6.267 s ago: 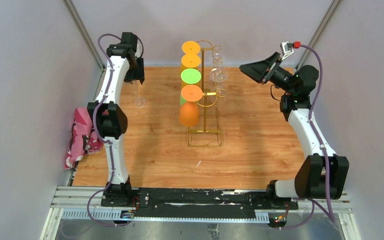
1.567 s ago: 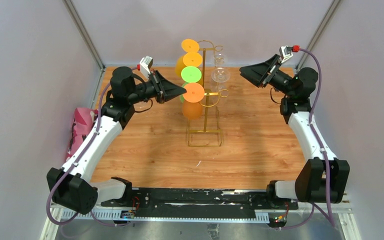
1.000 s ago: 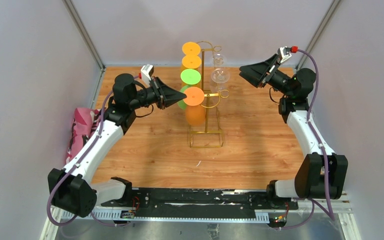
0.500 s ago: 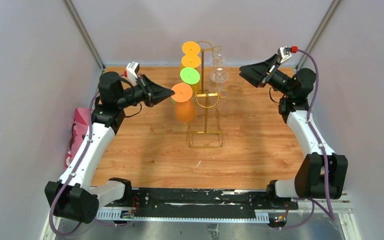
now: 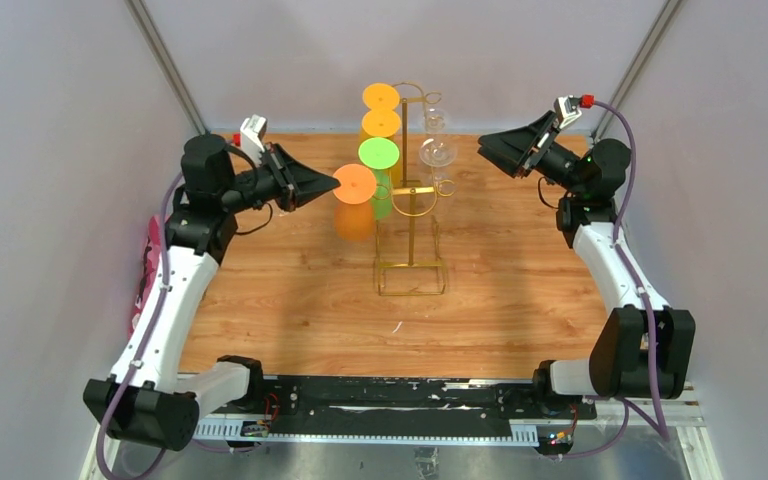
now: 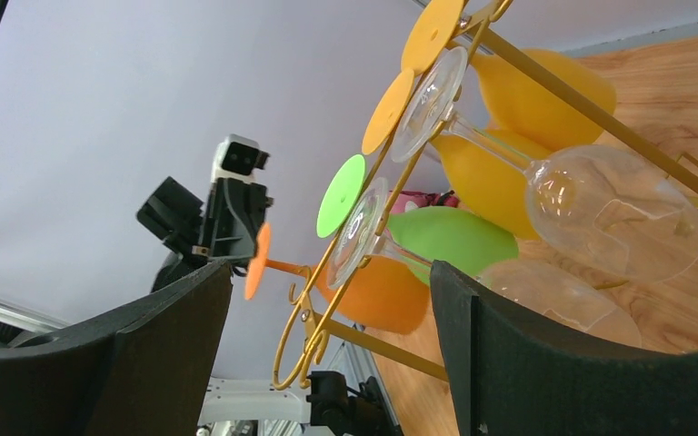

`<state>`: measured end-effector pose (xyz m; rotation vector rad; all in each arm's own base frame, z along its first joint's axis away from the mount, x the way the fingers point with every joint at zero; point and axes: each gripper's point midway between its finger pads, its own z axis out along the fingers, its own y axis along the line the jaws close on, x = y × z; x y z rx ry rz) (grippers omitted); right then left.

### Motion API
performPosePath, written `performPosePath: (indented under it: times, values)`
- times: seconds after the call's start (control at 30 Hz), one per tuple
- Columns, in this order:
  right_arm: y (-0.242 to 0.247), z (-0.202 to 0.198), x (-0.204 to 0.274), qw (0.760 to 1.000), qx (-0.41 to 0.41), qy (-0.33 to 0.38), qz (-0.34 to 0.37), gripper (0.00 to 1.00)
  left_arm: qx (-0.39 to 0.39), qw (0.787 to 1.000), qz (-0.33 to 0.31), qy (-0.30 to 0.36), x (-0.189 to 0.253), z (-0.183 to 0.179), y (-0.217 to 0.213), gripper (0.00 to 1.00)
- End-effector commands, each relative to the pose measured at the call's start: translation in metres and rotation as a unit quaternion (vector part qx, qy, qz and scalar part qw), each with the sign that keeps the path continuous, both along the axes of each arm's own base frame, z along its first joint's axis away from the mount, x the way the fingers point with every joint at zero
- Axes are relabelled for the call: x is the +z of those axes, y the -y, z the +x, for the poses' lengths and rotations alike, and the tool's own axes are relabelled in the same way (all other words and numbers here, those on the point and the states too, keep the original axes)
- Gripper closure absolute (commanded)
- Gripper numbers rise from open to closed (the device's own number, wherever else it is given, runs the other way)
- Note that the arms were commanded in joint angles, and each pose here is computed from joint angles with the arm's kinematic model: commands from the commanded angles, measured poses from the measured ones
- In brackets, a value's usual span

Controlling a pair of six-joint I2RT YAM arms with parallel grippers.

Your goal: Take the wine glass off the wine glass rack

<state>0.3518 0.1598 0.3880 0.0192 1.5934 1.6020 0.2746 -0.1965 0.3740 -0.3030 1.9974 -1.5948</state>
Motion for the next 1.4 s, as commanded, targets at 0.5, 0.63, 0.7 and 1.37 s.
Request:
performPosePath:
  times: [0.5,0.63,0.7,1.37]
  values:
    - [-0.002,-0.041,0.03,0.996,-0.007,0.081,-0.046,0.15,0.042,0.948,0.018,0.314,0.175,-0.113,-0.027,1.0]
    - [0.0,-0.046,0.046,0.988,-0.024,0.135,-0.077,0.15,-0.022,0.912,-0.027,0.408,0.211,-0.127,-0.015,1.0]
    - [0.003,-0.047,0.055,0.981,-0.04,0.158,-0.102,0.15,-0.042,0.905,-0.02,0.424,0.21,-0.119,-0.009,1.0]
    - [-0.012,-0.068,0.112,0.93,0.088,0.349,-0.071,0.16,-0.3,0.695,-0.013,0.653,0.195,-0.128,0.068,1.0]
